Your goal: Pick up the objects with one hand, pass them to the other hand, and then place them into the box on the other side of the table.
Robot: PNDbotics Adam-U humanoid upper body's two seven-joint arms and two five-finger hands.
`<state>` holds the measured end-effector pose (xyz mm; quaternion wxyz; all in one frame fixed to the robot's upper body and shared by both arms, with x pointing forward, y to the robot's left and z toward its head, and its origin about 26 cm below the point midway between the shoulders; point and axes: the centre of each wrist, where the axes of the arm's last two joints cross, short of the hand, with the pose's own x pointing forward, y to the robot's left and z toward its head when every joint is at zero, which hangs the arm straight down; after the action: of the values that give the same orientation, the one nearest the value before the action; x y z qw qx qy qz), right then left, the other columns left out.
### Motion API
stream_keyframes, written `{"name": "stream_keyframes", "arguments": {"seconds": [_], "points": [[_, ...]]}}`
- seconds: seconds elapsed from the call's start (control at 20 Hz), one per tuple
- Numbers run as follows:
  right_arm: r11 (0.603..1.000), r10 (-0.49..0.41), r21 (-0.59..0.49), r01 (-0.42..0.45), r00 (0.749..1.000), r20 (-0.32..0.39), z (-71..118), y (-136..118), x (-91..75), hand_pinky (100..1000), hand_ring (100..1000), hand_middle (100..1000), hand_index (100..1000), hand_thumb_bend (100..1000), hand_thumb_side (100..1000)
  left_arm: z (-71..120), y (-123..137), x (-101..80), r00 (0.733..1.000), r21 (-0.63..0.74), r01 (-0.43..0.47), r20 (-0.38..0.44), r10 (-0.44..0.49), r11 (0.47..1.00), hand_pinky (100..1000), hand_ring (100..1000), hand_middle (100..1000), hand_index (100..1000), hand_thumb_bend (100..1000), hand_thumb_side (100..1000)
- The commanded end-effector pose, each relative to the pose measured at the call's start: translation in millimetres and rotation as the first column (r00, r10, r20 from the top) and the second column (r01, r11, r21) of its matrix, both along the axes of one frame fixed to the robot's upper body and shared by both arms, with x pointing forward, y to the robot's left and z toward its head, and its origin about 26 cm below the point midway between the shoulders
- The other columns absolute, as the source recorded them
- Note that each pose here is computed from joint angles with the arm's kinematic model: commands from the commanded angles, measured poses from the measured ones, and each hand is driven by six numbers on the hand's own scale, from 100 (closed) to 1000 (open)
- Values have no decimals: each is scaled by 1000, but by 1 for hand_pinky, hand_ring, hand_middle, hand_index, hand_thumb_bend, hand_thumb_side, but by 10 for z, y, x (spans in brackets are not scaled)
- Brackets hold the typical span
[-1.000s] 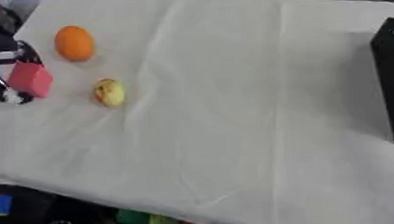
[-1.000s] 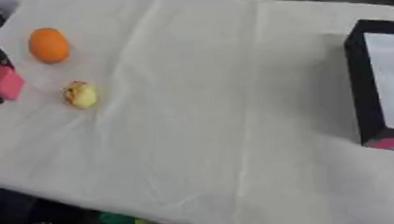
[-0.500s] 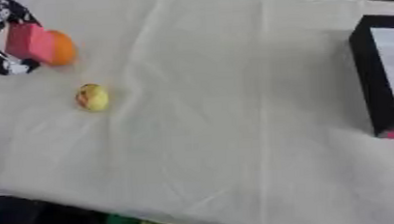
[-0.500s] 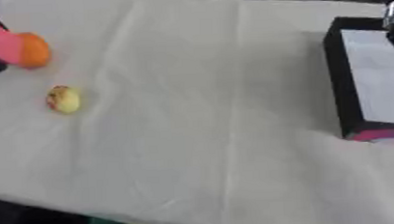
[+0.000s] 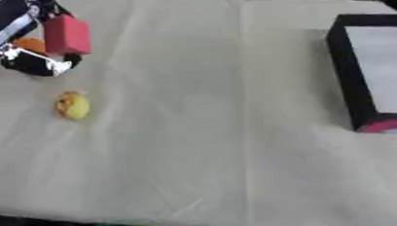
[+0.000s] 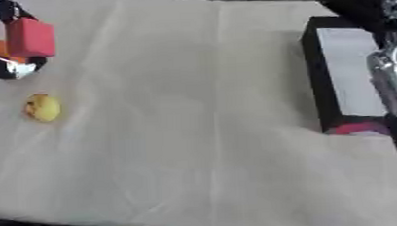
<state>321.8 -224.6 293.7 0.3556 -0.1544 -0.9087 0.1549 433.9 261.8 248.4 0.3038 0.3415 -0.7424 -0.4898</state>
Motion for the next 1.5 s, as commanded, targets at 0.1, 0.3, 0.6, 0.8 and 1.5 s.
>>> {"name": "stream_keyframes", "arguments": {"seconds": [0.1, 0.3, 0.6, 0.8, 1.5], "points": [[991, 32, -132, -38, 998, -49, 26, 300, 52, 857, 800, 816, 913, 221, 265, 56, -279, -123, 994, -96, -14, 105, 24, 995, 636, 413, 442, 588, 100, 100], [970, 47, -233, -71, 993, -110, 16, 583, 67, 854, 806, 824, 916, 287, 235, -5, -503, -248, 982, -176, -50, 171, 81, 983, 620, 399, 428, 577, 100, 100], [942, 24, -326, -84, 983, -184, 49, 865, 65, 854, 808, 826, 924, 292, 263, -200, -782, -328, 967, -203, -68, 228, 115, 977, 618, 400, 429, 580, 100, 100], [927, -1, -366, -82, 975, -222, 55, 1024, 72, 853, 811, 827, 931, 311, 267, -298, -877, -358, 958, -264, -77, 249, 145, 962, 614, 396, 424, 580, 100, 100], [897, 88, -378, -227, 933, -350, 38, 1368, -22, 855, 802, 810, 949, 348, 334, -434, -1047, -341, 922, -257, -95, 343, 182, 962, 612, 405, 434, 578, 100, 100]]}}
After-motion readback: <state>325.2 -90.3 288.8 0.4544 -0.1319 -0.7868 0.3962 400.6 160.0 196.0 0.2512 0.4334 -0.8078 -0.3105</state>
